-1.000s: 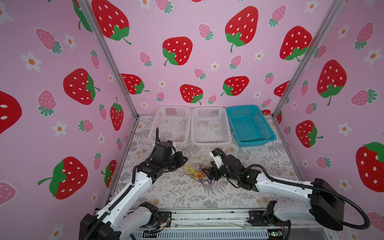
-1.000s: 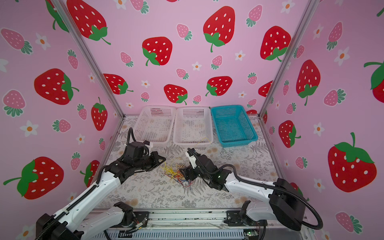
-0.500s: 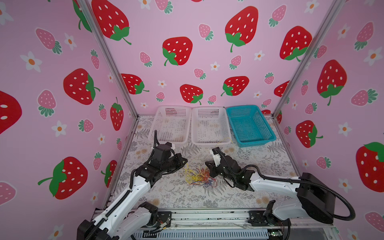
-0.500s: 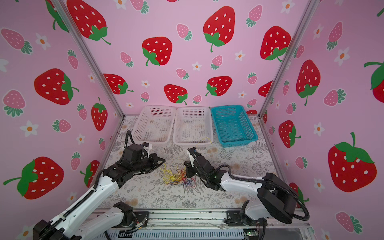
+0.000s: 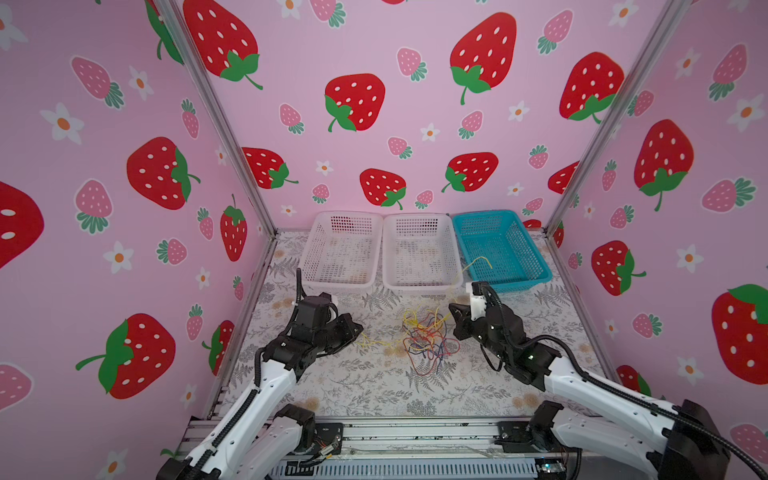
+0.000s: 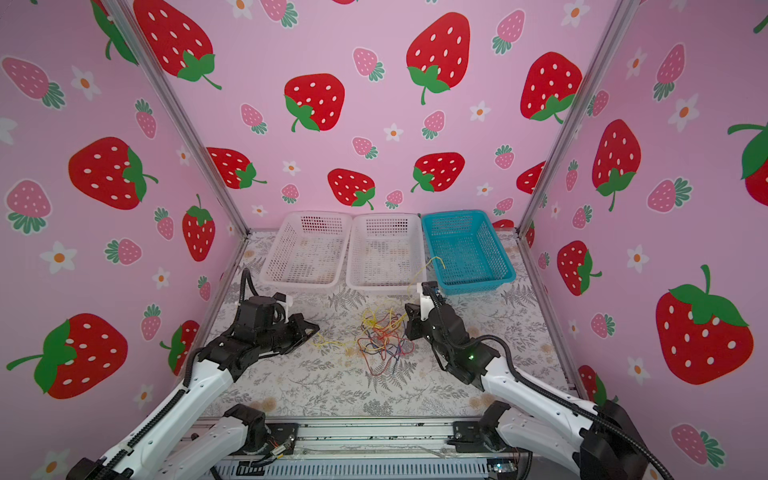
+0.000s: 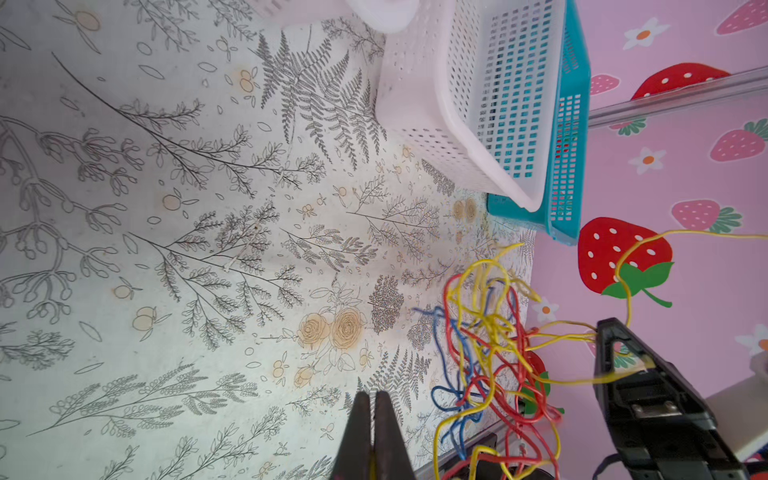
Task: Untangle the cables
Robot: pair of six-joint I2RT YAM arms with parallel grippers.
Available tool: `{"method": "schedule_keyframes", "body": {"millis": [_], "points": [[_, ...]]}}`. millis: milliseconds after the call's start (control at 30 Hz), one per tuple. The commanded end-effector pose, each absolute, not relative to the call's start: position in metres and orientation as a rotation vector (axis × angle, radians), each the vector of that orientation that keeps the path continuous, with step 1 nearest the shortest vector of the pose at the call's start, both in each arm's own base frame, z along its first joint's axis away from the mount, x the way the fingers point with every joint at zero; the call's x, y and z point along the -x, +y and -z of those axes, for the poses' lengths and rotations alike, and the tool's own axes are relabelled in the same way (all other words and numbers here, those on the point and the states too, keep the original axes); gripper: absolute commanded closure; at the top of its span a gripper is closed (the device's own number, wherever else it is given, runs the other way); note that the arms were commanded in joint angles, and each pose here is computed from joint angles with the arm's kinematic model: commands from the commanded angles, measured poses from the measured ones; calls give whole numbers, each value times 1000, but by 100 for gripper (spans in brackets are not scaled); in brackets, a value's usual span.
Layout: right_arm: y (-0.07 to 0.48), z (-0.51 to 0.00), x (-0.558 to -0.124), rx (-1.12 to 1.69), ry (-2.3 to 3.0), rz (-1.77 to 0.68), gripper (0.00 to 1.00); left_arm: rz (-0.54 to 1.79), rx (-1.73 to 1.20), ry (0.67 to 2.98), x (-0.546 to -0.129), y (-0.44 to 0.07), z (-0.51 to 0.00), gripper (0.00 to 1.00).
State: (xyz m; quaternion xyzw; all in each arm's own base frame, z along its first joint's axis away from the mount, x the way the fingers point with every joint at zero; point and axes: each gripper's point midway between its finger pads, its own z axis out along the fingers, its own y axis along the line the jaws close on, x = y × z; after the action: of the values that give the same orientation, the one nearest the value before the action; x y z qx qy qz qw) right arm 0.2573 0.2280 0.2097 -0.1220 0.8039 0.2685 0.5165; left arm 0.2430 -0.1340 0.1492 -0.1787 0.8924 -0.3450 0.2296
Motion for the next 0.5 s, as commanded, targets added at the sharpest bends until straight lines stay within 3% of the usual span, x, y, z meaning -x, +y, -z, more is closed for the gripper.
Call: {"method": "schedule_keyframes", "body": {"millis": [0, 467], "points": [[186, -219, -268, 202, 1920, -536, 100, 840, 541, 2541, -233, -116, -124, 100], [96, -207, -279, -103, 1985, -367, 100, 764, 626, 2453, -237, -75, -158, 100]]}}
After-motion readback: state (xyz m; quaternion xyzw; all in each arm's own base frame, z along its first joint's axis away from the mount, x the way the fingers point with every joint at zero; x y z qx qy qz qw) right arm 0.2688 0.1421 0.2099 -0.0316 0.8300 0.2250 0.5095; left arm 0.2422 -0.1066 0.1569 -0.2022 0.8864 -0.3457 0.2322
